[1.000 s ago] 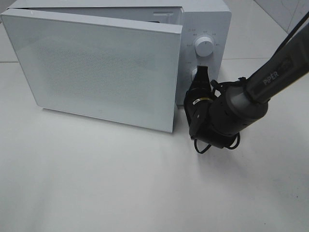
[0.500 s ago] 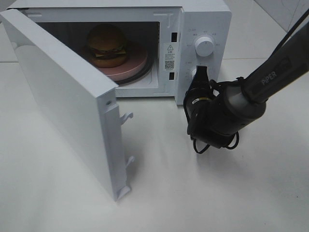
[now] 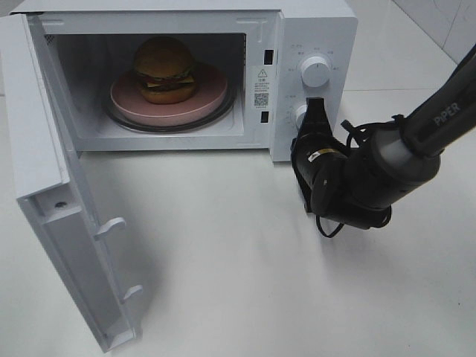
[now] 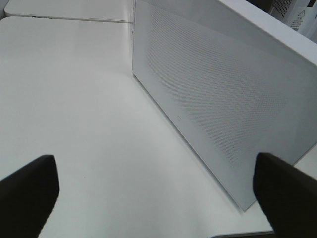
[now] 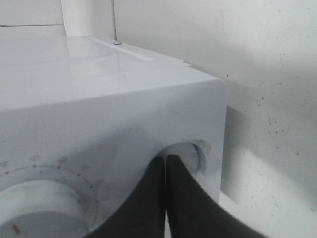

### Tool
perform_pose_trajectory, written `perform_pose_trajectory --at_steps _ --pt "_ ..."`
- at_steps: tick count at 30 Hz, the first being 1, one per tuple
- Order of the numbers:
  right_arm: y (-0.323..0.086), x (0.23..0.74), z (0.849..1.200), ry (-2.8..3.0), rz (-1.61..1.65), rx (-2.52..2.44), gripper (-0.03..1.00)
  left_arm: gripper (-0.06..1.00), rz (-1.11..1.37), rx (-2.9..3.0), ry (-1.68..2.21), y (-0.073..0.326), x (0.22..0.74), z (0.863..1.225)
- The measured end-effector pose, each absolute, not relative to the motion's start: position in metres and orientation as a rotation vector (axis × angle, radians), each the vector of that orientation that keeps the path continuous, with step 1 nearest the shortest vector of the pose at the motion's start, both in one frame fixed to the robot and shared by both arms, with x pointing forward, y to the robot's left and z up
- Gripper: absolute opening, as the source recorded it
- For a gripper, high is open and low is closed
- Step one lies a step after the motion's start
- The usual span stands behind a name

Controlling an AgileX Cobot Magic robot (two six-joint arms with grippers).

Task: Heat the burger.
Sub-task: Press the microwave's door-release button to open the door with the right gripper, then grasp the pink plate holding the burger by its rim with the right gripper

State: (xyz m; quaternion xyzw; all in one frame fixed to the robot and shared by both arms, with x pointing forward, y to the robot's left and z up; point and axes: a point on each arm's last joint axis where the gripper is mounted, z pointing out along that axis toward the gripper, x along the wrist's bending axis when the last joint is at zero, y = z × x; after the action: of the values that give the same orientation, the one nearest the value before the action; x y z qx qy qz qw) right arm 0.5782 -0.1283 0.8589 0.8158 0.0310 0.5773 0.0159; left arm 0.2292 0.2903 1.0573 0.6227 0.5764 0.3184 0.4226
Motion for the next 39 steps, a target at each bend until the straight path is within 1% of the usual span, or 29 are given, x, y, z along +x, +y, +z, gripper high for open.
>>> perform_pose_trajectory --at_steps 3,5,16,19,21,24,26,27,29,31,32,35,37,39 --pt "-0.131 0.571 0.864 0.136 1.8 2.542 0.0 0.99 0.797 1.559 1.443 0.29 0.229 1.057" --pt "-0.137 0.567 0.876 0.124 1.861 2.5 0.0 0.99 0.797 1.559 1.443 0.29 0.229 1.057" --pt "-0.146 0.543 0.894 0.317 1.826 2.522 0.01 0.99 0.797 1.559 1.443 0.29 0.229 1.057" --pt "-0.147 0.537 0.898 0.435 1.757 2.527 0.01 0.99 0.797 1.559 1.443 0.29 0.229 1.057" --pt "-0.146 0.532 0.904 0.635 1.646 2.505 0.01 0.99 0.797 1.559 1.443 0.29 0.229 1.057" --pt "-0.146 0.53 0.906 0.699 1.617 2.49 0.01 0.99 0.797 1.559 1.443 0.29 0.229 1.057" --pt "-0.144 0.525 0.91 0.961 1.495 2.405 0.02 0.99 0.797 1.559 1.443 0.29 0.229 1.057" --pt "-0.144 0.525 0.91 0.961 1.495 2.405 0.02 0.99 0.797 1.559 1.443 0.29 0.229 1.057" --pt "-0.143 0.521 0.914 1.211 1.387 2.269 0.02 0.99 0.797 1.559 1.443 0.29 0.229 1.057" --pt "-0.143 0.52 0.915 1.279 1.356 2.227 0.03 0.99 0.797 1.559 1.443 0.29 0.229 1.057" --pt "-0.142 0.517 0.917 1.448 1.28 2.112 0.03 0.99 0.797 1.559 1.443 0.29 0.229 1.057" --pt "-0.142 0.515 0.917 1.52 1.244 2.069 0.03 0.99 0.797 1.559 1.443 0.29 0.229 1.057" --pt "-0.14 0.507 0.92 1.825 1.097 1.826 0.04 0.99 0.797 1.559 1.443 0.29 0.229 1.057" --pt "-0.14 0.505 0.921 1.9 1.06 1.762 0.04 0.99 0.797 1.559 1.443 0.29 0.229 1.057"
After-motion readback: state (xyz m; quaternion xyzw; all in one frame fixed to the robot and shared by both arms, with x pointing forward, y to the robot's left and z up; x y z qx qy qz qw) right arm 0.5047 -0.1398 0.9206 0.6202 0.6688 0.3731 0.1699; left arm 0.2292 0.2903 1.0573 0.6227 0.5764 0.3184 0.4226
